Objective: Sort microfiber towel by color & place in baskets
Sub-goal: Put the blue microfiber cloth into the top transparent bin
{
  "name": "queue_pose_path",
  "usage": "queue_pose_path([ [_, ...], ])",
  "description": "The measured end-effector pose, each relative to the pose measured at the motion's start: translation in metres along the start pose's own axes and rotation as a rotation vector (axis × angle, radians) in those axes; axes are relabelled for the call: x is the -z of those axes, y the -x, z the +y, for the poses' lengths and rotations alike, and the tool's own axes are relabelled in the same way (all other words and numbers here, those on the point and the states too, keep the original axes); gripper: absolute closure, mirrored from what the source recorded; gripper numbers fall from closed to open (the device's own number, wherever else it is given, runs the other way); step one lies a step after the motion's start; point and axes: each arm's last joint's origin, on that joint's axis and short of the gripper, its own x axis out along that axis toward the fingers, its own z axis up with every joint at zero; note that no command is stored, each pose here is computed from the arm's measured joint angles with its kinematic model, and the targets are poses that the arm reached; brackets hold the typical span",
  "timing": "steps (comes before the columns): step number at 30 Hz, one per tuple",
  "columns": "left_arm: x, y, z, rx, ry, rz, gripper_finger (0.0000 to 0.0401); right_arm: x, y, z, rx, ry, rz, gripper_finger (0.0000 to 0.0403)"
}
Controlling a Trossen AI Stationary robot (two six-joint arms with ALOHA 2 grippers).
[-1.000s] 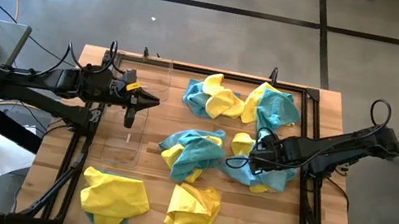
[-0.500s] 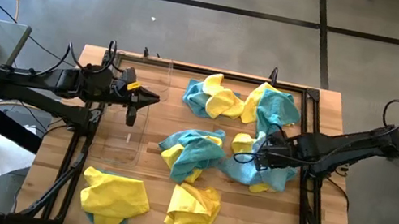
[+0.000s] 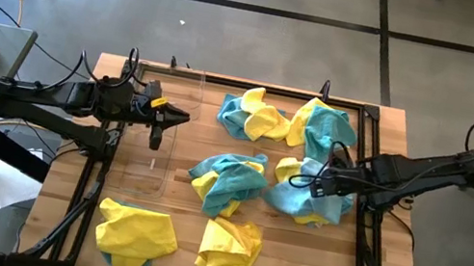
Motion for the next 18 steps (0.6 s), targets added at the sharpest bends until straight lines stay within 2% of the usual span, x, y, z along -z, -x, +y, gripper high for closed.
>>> queue_pose_path([
  [11, 0.0, 0.0, 0.0, 0.0, 0.001, 0.0, 0.0366, 0.003, -0.022, 0.014, 0.109, 0.064, 0.022, 0.0344],
  [15, 0.0, 0.0, 0.0, 0.0, 0.002, 0.0, 0.0366, 0.003, -0.025, 0.015, 0.122, 0.067, 0.027, 0.0343],
  [18, 0.0, 0.0, 0.0, 0.0, 0.002, 0.0, 0.0366, 0.003, -0.025, 0.015, 0.122, 0.067, 0.027, 0.0358],
])
